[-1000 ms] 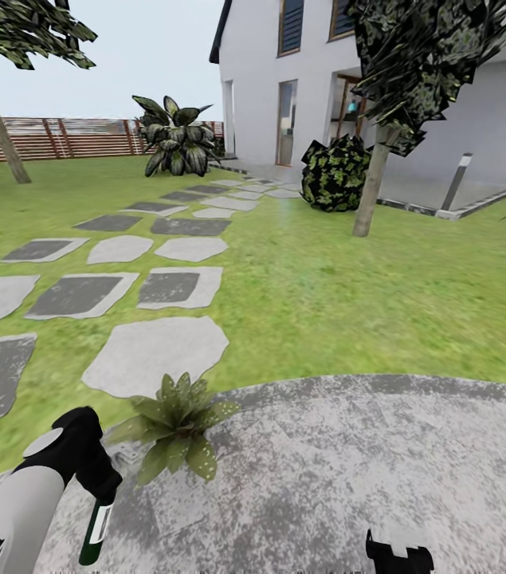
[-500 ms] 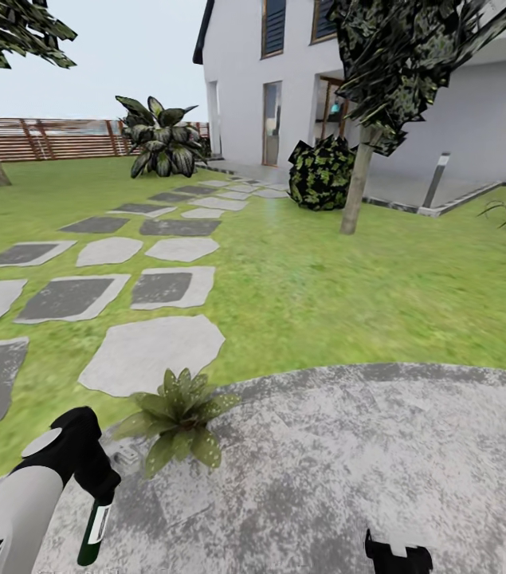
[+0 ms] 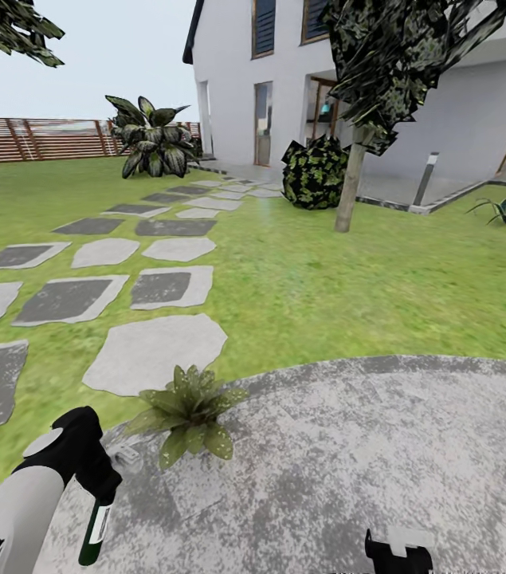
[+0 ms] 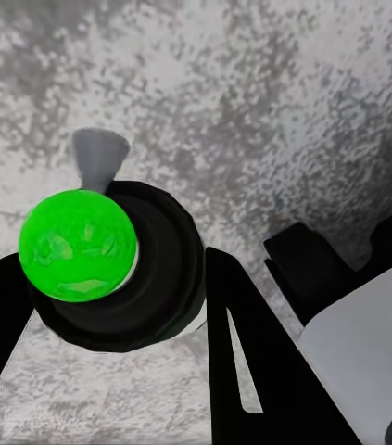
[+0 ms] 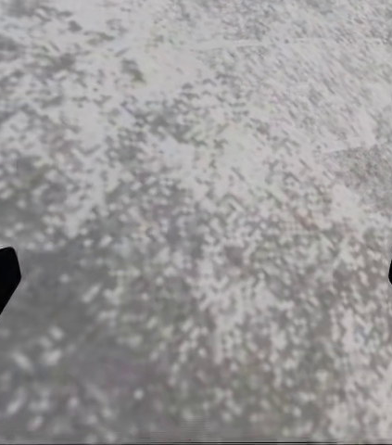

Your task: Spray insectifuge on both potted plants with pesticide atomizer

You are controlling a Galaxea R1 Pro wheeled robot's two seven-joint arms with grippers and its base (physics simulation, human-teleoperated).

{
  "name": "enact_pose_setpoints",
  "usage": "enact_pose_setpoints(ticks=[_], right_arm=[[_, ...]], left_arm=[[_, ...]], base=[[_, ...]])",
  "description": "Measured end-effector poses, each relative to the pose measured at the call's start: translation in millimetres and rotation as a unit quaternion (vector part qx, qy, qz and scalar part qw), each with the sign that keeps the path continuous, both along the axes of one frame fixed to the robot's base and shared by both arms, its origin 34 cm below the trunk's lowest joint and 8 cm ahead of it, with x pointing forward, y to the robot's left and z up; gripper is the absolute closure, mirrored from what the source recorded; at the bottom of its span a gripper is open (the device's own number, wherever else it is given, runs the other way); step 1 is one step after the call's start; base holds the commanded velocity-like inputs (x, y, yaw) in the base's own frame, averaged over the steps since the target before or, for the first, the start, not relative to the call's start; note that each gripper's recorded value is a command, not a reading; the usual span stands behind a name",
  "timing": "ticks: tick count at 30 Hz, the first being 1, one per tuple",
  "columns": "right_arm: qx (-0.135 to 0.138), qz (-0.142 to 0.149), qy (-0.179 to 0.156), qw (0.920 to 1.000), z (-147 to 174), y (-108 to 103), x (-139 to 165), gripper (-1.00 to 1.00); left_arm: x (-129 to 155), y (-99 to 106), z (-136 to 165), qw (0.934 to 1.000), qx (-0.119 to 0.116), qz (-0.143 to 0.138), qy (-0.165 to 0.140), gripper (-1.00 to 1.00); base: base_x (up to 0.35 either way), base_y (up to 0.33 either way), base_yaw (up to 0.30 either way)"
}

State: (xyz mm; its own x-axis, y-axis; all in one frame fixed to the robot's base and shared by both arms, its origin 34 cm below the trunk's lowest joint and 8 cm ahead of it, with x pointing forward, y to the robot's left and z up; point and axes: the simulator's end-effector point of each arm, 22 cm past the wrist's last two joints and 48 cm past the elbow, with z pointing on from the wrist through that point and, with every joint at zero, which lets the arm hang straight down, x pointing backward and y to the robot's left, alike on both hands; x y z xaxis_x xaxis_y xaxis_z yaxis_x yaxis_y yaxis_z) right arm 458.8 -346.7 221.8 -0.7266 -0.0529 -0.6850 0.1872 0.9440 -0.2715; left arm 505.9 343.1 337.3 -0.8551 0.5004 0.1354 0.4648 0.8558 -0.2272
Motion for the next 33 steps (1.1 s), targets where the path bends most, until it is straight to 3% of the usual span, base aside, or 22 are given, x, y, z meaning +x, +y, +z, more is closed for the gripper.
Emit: enact_pose_setpoints(ticks=[12,21,25,33], right_arm=[[0.000,0.001,0.000,1.0000,0,0,0,-1.00],[0.000,0.001,0.001,1.0000,0,0,0,-1.00],[0.000,0.002,0.001,1.0000,0,-1,0,-1.00],[0.000,0.002,0.001,1.0000,0,0,0,-1.00]], left_arm=[[4,5,3,1.0000,0.002,0.005,-0.008,1.00],[13,-3,10,0.9999,-0.001,0.009,-0.008,1.00],[4,-15,16,0.9993,-0.029,0.015,0.016,1.00],[3,-13,17,0.9993,-0.029,0.017,0.019,1.00]], base=[[0.001,0.001,-0.251],[0.000,0.000,-0.013],[0.000,0.000,0.000],[0.000,0.069,0.000]])
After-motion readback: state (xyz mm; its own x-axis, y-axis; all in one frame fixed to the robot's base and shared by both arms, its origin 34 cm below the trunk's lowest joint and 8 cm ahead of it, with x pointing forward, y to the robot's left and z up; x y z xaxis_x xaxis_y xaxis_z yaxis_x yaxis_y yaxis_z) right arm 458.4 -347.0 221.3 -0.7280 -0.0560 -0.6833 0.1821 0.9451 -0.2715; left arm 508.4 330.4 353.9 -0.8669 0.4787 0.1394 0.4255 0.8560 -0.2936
